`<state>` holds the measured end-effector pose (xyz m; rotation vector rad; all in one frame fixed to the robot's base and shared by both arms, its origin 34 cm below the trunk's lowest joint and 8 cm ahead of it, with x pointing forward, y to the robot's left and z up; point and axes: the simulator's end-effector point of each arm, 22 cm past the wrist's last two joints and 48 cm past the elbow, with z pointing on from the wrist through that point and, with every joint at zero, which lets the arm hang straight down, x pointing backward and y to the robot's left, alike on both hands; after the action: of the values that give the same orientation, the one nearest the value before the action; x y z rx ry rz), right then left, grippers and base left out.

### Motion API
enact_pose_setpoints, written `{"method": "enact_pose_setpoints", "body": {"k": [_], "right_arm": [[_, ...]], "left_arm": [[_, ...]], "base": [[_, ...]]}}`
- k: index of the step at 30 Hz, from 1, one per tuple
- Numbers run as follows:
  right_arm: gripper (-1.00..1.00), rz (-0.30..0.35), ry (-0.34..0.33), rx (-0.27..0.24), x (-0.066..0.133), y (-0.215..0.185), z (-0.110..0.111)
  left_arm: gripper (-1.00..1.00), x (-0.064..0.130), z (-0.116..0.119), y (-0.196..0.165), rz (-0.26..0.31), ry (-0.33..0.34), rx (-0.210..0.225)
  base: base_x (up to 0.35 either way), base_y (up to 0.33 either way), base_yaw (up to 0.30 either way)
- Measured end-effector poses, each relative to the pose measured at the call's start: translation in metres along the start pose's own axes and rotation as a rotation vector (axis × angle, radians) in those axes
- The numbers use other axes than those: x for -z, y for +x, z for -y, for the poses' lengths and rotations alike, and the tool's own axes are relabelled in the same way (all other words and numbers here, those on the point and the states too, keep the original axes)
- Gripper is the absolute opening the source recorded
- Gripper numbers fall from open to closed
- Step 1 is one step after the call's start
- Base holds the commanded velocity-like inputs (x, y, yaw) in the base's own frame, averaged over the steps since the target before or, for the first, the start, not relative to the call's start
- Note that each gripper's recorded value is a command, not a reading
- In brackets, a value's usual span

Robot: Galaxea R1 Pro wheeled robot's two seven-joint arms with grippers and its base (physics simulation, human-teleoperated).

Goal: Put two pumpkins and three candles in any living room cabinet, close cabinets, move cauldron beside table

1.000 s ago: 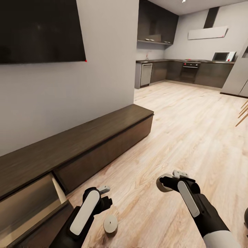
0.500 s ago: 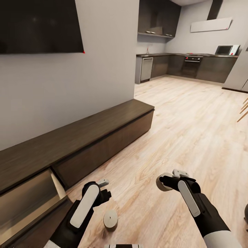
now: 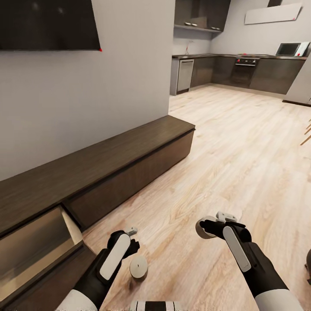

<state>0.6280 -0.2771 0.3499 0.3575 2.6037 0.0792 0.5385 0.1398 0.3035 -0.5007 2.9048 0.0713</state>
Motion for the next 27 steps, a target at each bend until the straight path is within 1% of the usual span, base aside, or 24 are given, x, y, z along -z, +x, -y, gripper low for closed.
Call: {"method": "enact_pose_setpoints", "body": {"k": [2,5,13,23,26,27], "right_arm": [[-1.00,-0.008,0.002,0.000,-0.003,0.003,0.001],[-1.00,-0.021,0.004,-0.001,-0.009,0.009,0.002],[-1.00,-0.054,0.011,0.000,-0.022,0.023,0.005],[-1.00,-0.095,0.021,0.001,-0.038,0.041,0.009],[-1.00,-0.106,0.025,0.001,-0.043,0.047,0.010],[-1.00,-0.102,0.026,0.012,-0.042,0.047,0.012]], "left_arm": [[1.00,-0.004,0.004,-0.006,0.033,0.008,-0.012],[1.00,-0.010,0.006,-0.008,0.048,0.016,-0.019],[1.00,-0.024,0.005,-0.002,0.033,0.009,-0.011],[1.00,-0.042,0.003,0.011,-0.007,-0.002,-0.013],[1.00,-0.047,0.004,0.016,-0.020,-0.003,-0.013],[1.00,-0.047,0.009,0.018,-0.022,0.007,-0.015]], "base": [[0.000,0.000,0.000],[0.000,0.000,0.000],[0.000,0.000,0.000],[0.000,0.000,0.000],[0.000,0.000,0.000],[0.000,0.000,0.000]]}}
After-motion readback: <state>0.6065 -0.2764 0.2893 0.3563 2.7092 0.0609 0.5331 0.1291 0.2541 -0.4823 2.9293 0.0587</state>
